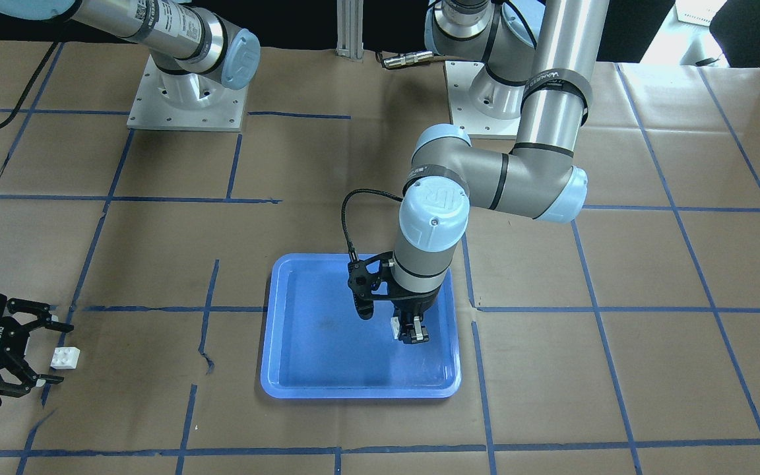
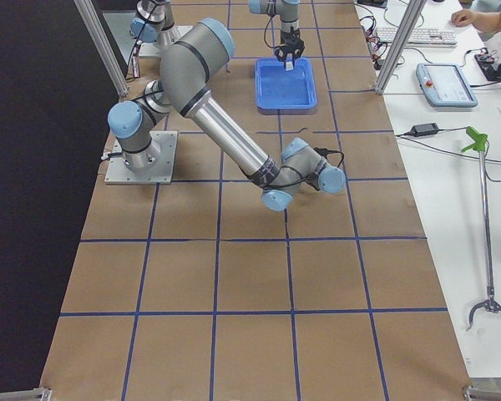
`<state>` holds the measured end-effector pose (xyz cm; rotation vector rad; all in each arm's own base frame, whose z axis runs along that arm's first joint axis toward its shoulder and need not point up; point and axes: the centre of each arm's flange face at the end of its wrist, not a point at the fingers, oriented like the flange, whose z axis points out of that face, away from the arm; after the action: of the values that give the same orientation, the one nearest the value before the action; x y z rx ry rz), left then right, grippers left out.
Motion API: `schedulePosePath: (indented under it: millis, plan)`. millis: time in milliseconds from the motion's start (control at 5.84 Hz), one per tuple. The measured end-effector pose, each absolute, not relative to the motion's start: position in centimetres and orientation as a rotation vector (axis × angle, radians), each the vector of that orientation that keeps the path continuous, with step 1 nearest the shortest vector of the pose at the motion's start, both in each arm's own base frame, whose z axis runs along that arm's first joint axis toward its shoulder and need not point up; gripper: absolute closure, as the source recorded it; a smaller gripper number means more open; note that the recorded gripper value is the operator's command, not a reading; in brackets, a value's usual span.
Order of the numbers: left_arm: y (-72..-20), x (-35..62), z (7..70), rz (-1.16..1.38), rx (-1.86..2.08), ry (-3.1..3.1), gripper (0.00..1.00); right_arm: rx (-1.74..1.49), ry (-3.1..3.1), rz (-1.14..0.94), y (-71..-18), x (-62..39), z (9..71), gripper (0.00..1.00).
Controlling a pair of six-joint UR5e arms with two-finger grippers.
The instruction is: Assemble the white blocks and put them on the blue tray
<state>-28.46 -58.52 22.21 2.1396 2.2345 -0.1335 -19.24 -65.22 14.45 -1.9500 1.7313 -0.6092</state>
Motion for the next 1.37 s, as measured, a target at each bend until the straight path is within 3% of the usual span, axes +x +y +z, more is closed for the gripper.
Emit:
schedulePosePath:
  millis: [342, 856, 1027, 1198, 1369]
  plan:
    - [-57.4, -30.7, 20.7, -0.100, 2.268, 2.123, 0.95, -1.953, 1.736, -0.609, -65.3, -19.3, 14.8, 0.60]
    - [-56.4, -31.6, 18.6, -0.085, 2.314, 2.156, 0.89, -1.963, 1.743, -0.621, -65.7, -19.5, 15.6, 0.70]
    - [-56.2, -31.7, 18.4, -0.086, 2.322, 2.166, 0.67, -1.964, 1.747, -0.625, -65.7, -19.5, 15.9, 0.70]
    - [-56.2, -31.6, 18.0, -0.079, 2.325, 2.171, 0.34, -1.961, 1.764, -0.627, -65.7, -19.5, 17.0, 0.70]
    - [-56.2, -31.7, 17.6, -0.071, 2.327, 2.173, 0.13, -1.967, 1.786, -0.633, -65.6, -19.3, 19.1, 0.70]
